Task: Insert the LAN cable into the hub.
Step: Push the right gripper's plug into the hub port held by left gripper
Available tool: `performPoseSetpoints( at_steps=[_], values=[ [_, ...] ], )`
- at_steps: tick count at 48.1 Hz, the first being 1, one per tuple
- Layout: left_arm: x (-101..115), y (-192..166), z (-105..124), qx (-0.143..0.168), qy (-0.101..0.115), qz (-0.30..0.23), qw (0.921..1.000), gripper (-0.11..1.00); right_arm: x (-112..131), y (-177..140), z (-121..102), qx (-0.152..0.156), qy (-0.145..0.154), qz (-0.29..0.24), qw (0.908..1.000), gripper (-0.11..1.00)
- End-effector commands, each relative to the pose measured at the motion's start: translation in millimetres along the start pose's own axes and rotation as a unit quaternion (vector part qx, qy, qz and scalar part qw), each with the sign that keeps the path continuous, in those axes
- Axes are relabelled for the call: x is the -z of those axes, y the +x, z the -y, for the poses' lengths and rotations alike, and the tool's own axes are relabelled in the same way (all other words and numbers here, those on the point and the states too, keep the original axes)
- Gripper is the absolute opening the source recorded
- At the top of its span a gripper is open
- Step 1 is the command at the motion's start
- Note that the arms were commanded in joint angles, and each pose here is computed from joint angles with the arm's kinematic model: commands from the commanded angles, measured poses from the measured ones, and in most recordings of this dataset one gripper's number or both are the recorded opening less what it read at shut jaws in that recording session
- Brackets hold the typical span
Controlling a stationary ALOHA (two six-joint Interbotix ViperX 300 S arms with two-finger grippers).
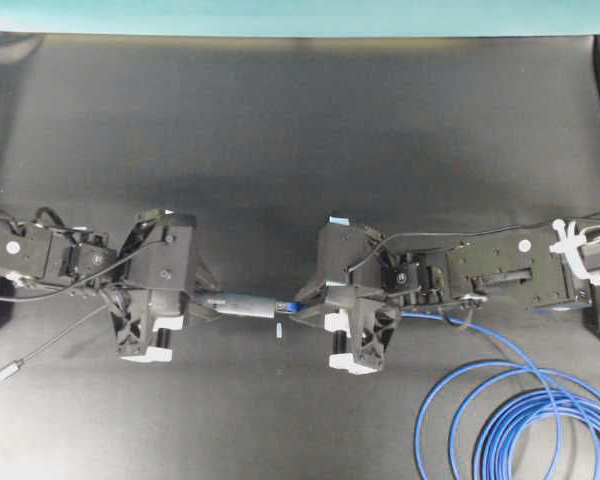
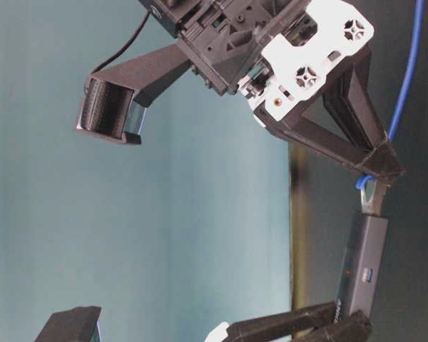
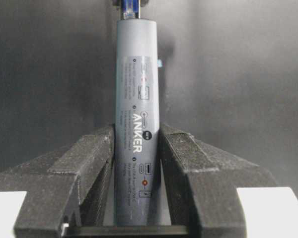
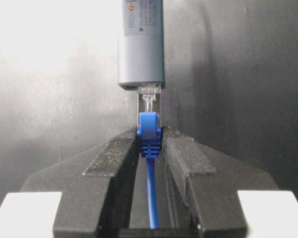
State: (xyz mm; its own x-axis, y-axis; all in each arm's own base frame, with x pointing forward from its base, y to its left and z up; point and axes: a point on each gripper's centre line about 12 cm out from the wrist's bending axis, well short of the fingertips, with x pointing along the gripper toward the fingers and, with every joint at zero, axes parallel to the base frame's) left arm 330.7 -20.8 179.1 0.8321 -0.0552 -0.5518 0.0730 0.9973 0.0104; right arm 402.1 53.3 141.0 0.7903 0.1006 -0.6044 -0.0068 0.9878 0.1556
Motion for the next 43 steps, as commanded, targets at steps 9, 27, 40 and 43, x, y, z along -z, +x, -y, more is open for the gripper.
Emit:
performPoseSetpoints(
  at_steps=[9,27,40,43],
  values=[
    [-14,1,-2,-0.003,0.001,0.02,0.9998,0.28,-13,-1,-3,-0.004,0.002,0.019,0.9998,0.13],
    [-18,6,-2,-0.003,0.022,0.014,0.9996,0.28,-9,2,-3,0.001,-0.008,-0.019,0.9998,0.13],
    [-27,19,-3,-0.003,0.038,-0.011,0.9992,0.28,-12,5,-3,0.002,-0.007,-0.021,0.9998,0.13],
    [-29,21,-2,-0.002,0.041,-0.016,0.999,0.28,-12,5,-3,0.002,-0.005,-0.021,0.9998,0.13]
  ],
)
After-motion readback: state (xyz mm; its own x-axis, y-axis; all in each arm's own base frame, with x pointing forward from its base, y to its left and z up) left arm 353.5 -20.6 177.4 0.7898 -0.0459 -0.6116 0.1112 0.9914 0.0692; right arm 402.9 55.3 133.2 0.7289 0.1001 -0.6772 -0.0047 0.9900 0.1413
